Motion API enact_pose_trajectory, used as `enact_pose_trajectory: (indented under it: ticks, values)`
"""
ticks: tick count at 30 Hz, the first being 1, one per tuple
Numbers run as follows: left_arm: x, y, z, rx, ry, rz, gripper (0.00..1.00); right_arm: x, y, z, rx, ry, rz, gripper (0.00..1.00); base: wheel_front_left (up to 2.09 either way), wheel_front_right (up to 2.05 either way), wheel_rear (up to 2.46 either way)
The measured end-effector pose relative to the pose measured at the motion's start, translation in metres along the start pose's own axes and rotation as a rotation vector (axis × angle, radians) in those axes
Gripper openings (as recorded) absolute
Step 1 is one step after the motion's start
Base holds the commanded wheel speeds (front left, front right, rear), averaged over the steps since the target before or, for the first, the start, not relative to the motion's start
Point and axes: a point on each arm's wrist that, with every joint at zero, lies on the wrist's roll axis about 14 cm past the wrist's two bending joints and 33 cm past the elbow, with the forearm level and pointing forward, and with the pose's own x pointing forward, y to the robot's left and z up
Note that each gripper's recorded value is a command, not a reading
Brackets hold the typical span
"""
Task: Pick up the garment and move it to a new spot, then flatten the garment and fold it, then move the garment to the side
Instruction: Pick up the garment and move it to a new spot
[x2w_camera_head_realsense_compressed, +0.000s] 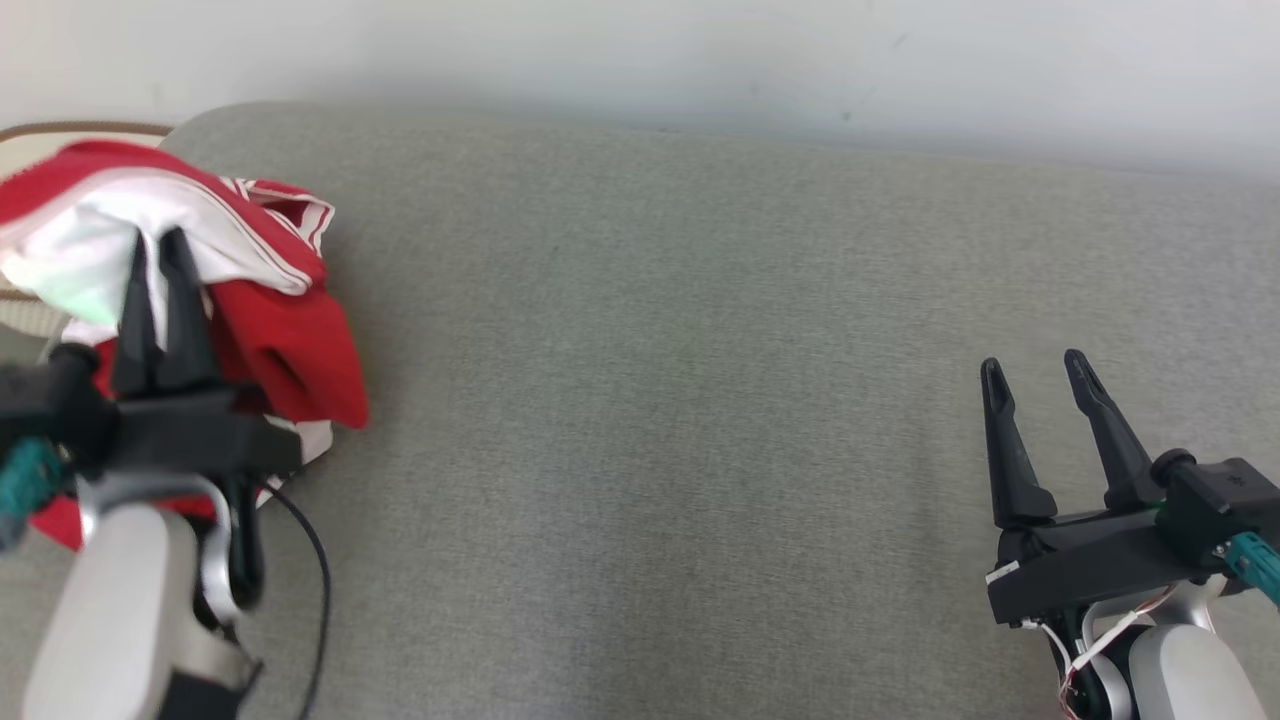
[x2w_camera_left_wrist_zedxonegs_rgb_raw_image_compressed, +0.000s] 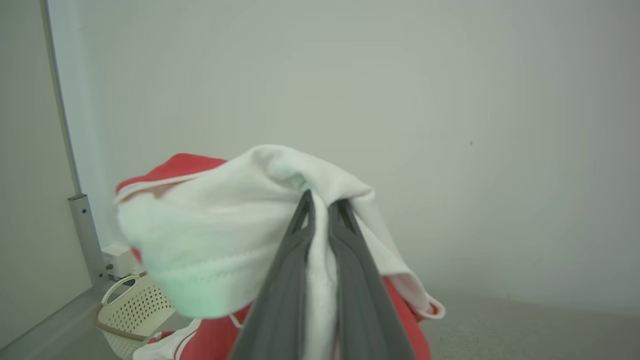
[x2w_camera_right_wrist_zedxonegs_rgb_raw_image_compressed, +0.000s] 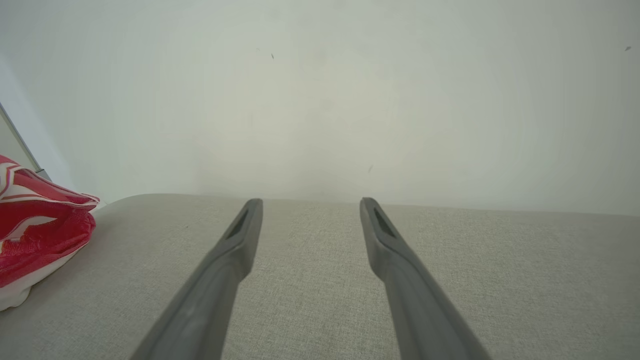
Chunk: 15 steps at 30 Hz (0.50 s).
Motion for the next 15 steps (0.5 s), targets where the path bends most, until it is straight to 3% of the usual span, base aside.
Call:
enact_pose_trajectory:
  ticks: [9,13,15]
  values:
    - [-0.03,-0.057,0.042,-0.048,-0.129,-0.115,0.0,-0.015,-0.02,0.008,-0.011,-0.014,-0.076,1.0,0.0,0.0,0.0]
    - [-0.036,-0.096,0.047,-0.095,-0.132,-0.219,0.0,-0.022,-0.029,0.012,-0.017,-0.024,-0.108,1.0,0.0,0.0,0.0]
    - [-0.045,-0.135,0.039,-0.134,-0.09,-0.334,0.0,-0.028,-0.036,0.014,-0.022,-0.026,-0.134,1.0,0.0,0.0,0.0]
